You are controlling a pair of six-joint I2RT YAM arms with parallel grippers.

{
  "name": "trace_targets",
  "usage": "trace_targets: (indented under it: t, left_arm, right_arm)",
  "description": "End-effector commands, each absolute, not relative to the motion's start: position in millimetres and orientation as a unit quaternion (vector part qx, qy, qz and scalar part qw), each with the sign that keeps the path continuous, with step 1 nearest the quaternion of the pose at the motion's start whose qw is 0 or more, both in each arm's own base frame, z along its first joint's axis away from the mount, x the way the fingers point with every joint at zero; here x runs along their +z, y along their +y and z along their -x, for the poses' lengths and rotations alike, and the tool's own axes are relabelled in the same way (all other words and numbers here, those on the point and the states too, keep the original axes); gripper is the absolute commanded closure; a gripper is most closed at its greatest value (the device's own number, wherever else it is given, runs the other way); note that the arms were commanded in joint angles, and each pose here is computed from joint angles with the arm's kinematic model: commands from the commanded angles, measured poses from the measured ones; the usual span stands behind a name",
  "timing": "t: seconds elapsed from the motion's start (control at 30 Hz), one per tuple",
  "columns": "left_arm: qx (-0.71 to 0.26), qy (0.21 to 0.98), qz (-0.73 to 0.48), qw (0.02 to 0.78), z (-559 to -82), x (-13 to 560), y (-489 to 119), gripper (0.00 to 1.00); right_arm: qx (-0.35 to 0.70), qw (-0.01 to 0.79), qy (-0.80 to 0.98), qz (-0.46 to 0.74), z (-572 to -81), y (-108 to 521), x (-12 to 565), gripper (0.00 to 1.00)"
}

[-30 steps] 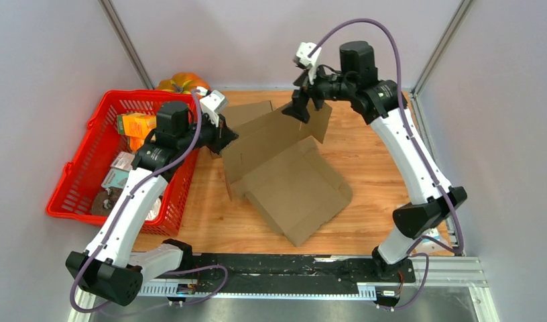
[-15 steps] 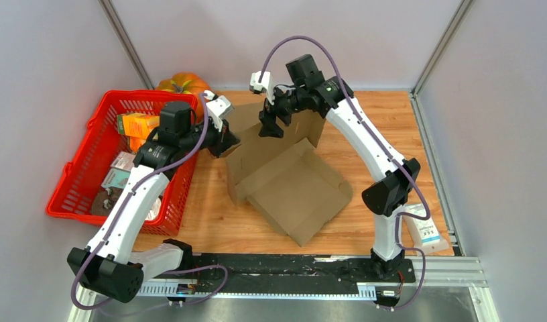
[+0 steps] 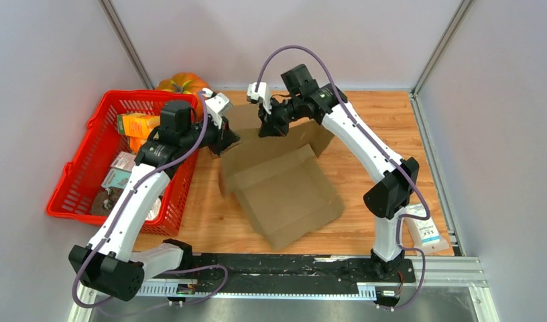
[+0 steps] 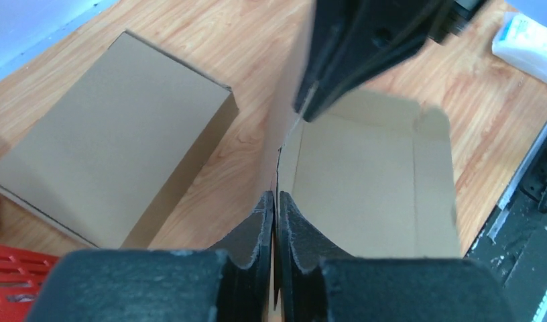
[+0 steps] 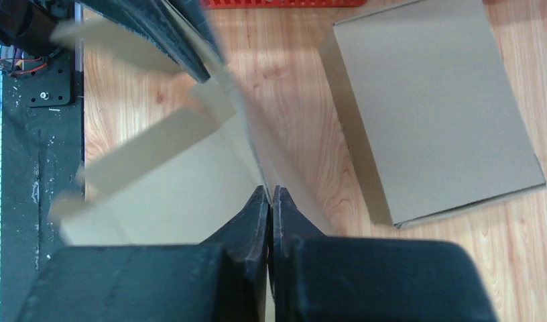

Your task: Fold the paper box

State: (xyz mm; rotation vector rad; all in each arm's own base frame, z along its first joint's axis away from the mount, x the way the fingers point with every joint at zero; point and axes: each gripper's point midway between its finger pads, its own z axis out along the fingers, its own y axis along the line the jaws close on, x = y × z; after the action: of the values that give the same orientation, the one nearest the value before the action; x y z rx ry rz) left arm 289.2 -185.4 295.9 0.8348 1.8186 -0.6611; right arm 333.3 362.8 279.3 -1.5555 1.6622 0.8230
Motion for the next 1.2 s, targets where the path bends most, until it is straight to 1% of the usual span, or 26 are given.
trace_targets:
  t: [0.0, 0.03, 0.07, 0.1, 0.13, 0.2, 0.37, 0.43, 0.47, 0.5, 0.57, 0.6, 0.63, 0.7, 0.77, 0.8, 0.83, 0.87, 0.9, 0.93, 0.97, 1.0, 1.03, 1.07, 1.13, 1.17]
  left_arm:
    - [-0.308, 0.730, -0.283, 0.540, -305, 337, -196, 0.70]
    - [-0.317, 0.732, -0.275, 0.537, -307, 338, -199, 0.62]
    - [-0.336, 0.738, -0.262, 0.524, -308, 336, -203, 0.57]
    - [-0.359, 0.721, -0.269, 0.528, -307, 344, -212, 0.54]
    - [-0.369, 0.721, -0.266, 0.523, -306, 340, -218, 0.53]
    - [-0.374, 0.725, -0.267, 0.513, -310, 333, -229, 0.53]
    - [-0.396, 0.727, -0.285, 0.483, -314, 321, -269, 0.54]
    - [-0.401, 0.726, -0.287, 0.480, -317, 327, -281, 0.58]
    - [-0.407, 0.732, -0.285, 0.466, -317, 322, -289, 0.61]
    - [-0.409, 0.731, -0.285, 0.466, -316, 323, -293, 0.62]
    - [-0.409, 0.734, -0.268, 0.472, -313, 320, -292, 0.58]
    - [-0.414, 0.718, -0.258, 0.497, -318, 329, -295, 0.52]
    - [-0.428, 0.718, -0.249, 0.489, -315, 320, -299, 0.50]
    - [-0.464, 0.720, -0.242, 0.456, -312, 312, -315, 0.49]
    - [-0.474, 0.730, -0.235, 0.432, -314, 303, -323, 0.53]
    - [-0.473, 0.732, -0.228, 0.434, -315, 302, -322, 0.52]
    - [-0.469, 0.736, -0.220, 0.436, -313, 292, -318, 0.52]
    - [-0.455, 0.730, -0.213, 0.463, -312, 302, -309, 0.52]
    - [-0.444, 0.733, -0.212, 0.469, -308, 299, -302, 0.52]
    - [-0.423, 0.743, -0.217, 0.472, -304, 283, -293, 0.53]
    - [-0.396, 0.749, -0.204, 0.491, -301, 286, -278, 0.58]
    - [-0.376, 0.756, -0.195, 0.499, -300, 281, -268, 0.60]
    - [-0.353, 0.772, -0.177, 0.498, -299, 264, -256, 0.63]
    - [-0.309, 0.783, -0.134, 0.523, -305, 263, -233, 0.68]
    - [-0.271, 0.806, -0.085, 0.520, -306, 241, -213, 0.67]
    - [-0.253, 0.812, -0.069, 0.522, -309, 234, -205, 0.63]
  right_arm:
    - [0.267, 0.386, 0.672, 0.573, -340, 346, 295, 1.00]
    - [0.261, 0.385, 0.681, 0.565, -340, 343, 294, 1.00]
    - [0.254, 0.383, 0.692, 0.557, -339, 337, 293, 1.00]
    - [0.247, 0.384, 0.701, 0.548, -341, 333, 293, 1.00]
    - [0.249, 0.385, 0.709, 0.536, -338, 329, 297, 1.00]
    - [0.256, 0.377, 0.721, 0.522, -336, 323, 293, 1.00]
    - [0.297, 0.388, 0.732, 0.475, -333, 311, 310, 1.00]
    - [0.299, 0.399, 0.735, 0.459, -338, 308, 317, 1.00]
    - [0.298, 0.402, 0.742, 0.446, -346, 301, 318, 1.00]
    - [0.303, 0.401, 0.749, 0.431, -349, 298, 320, 1.00]
    - [0.306, 0.397, 0.761, 0.411, -358, 288, 321, 1.00]
    - [0.321, 0.388, 0.765, 0.402, -357, 287, 321, 1.00]
    - [0.330, 0.384, 0.765, 0.398, -356, 287, 323, 1.00]
    - [0.336, 0.381, 0.768, 0.390, -356, 284, 322, 1.00]
    - [0.330, 0.377, 0.775, 0.385, -357, 281, 316, 1.00]
    - [0.322, 0.375, 0.781, 0.381, -359, 279, 312, 1.00]
    - [0.317, 0.374, 0.785, 0.378, -360, 276, 309, 1.00]
    - [0.315, 0.368, 0.791, 0.374, -361, 274, 304, 1.00]
    - [0.315, 0.361, 0.796, 0.371, -360, 271, 300, 1.00]
    - [0.316, 0.355, 0.800, 0.367, -361, 269, 297, 1.00]
    - [0.315, 0.353, 0.805, 0.358, -364, 263, 296, 1.00]
    - [0.319, 0.348, 0.806, 0.356, -363, 261, 295, 1.00]
    - [0.319, 0.343, 0.811, 0.351, -365, 259, 291, 1.00]
    - [0.318, 0.343, 0.813, 0.348, -366, 255, 291, 1.00]
    - [0.316, 0.335, 0.816, 0.348, -365, 252, 286, 1.00]
    - [0.316, 0.333, 0.818, 0.347, -365, 250, 286, 1.00]
